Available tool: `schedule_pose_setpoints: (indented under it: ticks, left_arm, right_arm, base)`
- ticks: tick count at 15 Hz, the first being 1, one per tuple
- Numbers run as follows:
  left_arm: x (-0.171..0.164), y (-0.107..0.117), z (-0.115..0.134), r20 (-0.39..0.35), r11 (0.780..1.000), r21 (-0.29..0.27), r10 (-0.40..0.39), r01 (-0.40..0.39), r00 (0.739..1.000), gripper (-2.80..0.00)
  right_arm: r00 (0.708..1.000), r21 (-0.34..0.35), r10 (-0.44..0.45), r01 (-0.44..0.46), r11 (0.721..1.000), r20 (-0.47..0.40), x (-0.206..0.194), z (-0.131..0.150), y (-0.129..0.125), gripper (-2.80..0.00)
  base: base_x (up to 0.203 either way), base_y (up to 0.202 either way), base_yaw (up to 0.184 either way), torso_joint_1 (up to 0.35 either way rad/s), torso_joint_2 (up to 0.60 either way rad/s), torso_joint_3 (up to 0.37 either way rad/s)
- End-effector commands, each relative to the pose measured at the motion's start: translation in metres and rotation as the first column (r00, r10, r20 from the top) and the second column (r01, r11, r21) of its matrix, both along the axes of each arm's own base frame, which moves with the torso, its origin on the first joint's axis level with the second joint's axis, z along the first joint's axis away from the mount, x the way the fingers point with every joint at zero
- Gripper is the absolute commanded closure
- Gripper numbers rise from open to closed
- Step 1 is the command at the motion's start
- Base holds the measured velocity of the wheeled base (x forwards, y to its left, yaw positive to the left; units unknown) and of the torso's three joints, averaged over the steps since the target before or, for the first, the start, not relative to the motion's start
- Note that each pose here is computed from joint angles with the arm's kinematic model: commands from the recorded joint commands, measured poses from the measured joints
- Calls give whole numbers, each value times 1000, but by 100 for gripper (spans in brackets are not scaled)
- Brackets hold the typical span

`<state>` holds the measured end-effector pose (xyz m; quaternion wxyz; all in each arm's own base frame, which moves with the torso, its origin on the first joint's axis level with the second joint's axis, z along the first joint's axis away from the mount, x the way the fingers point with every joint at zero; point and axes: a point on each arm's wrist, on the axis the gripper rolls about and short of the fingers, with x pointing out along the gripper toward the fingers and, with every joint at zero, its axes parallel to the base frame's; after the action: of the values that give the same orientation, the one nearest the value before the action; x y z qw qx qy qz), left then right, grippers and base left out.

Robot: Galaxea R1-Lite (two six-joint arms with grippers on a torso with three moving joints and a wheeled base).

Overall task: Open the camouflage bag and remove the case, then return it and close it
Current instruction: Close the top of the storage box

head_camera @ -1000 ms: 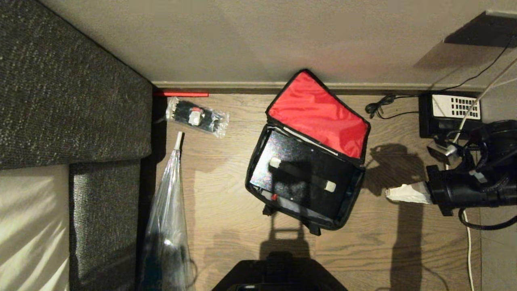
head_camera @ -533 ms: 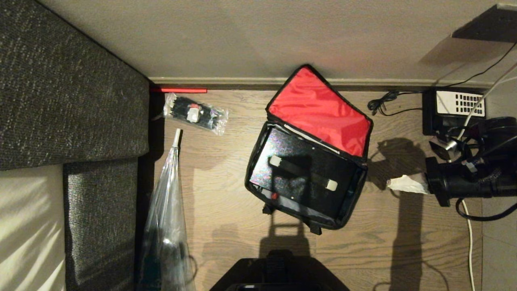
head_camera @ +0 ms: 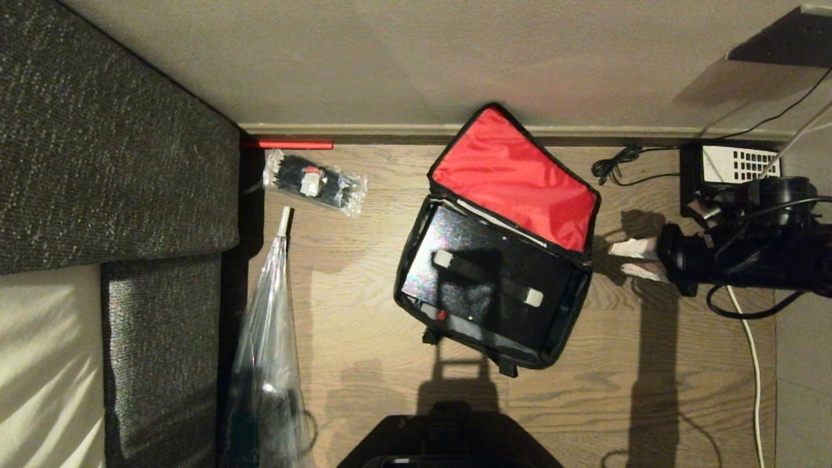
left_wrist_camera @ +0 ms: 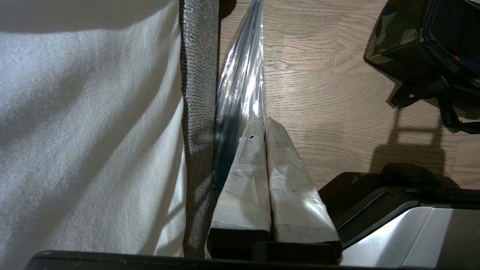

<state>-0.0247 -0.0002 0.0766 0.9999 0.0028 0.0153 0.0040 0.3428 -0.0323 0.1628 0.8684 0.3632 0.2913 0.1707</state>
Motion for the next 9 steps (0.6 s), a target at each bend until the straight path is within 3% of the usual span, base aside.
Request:
schedule_pose_setpoints:
  ticks: [1, 3, 5, 9]
  left_arm:
    - [0, 0, 0, 1, 1000, 0, 1, -1, 1000, 0]
    - [0, 0, 0, 0, 1000, 0, 1, -1, 1000, 0]
    - [0, 0, 0, 0, 1000, 0, 1, -1, 1000, 0]
    - [0, 0, 0, 0, 1000, 0, 1, -1, 1000, 0]
  right_arm:
    - [997, 49, -70, 71, 996, -9, 24, -10, -3, -280]
    - [990, 61, -136, 137, 989, -21, 33, -10, 2, -280]
    - [980, 133, -193, 197, 971, -46, 46, -15, 12, -280]
    - [965, 100, -262, 262, 960, -19, 63, -20, 43, -280]
  base:
    - [0, 0, 0, 0, 0, 0]
    - [0, 0, 0, 0, 0, 0]
    - [0, 0, 0, 0, 0, 0]
    - [0, 0, 0, 0, 0, 0]
